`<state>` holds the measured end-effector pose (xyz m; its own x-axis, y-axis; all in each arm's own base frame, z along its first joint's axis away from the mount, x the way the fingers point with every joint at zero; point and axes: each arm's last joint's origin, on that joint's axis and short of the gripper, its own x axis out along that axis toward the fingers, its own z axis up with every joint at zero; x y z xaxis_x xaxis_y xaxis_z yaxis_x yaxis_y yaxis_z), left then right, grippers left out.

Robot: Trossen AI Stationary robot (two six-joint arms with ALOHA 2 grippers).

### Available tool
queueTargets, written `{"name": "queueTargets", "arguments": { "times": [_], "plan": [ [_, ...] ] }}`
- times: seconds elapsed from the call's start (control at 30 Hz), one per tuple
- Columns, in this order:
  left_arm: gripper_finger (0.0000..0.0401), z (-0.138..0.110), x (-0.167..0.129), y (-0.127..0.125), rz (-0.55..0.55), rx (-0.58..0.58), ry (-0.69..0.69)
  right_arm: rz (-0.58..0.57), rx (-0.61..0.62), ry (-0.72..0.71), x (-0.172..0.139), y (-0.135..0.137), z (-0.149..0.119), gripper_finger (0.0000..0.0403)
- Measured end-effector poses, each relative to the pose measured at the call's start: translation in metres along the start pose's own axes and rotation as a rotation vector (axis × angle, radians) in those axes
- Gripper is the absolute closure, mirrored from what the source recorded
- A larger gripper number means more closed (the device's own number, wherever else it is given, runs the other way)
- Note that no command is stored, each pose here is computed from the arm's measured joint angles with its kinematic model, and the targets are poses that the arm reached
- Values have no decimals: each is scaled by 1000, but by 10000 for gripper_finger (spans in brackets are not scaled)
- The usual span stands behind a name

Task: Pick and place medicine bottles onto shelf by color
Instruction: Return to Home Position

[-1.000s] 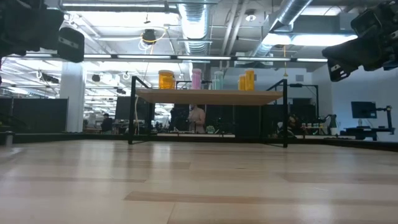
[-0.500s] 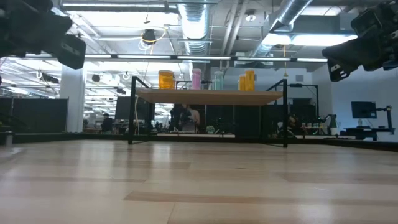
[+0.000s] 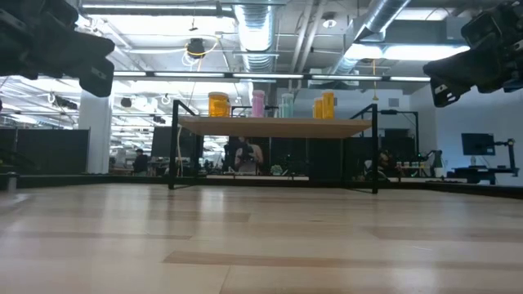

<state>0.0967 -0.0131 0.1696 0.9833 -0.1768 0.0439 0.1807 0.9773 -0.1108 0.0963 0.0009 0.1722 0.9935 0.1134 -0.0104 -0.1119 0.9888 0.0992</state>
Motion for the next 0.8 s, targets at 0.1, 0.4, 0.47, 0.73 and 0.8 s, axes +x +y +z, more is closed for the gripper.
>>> {"name": "queueTargets", "arguments": {
  "times": [0.1,0.4,0.47,0.73,0.8],
  "plan": [
    [401,0,0,0,15,0,0,0,0,0,0,0,0,345],
    [401,0,0,1,25,0,2,0,0,0,0,0,0,345],
    [401,0,0,1,25,0,2,0,0,0,0,0,0,345],
    [401,0,0,1,25,0,2,0,0,0,0,0,0,345],
    [401,0,0,1,25,0,2,0,0,0,0,0,0,345]
  ]
}}
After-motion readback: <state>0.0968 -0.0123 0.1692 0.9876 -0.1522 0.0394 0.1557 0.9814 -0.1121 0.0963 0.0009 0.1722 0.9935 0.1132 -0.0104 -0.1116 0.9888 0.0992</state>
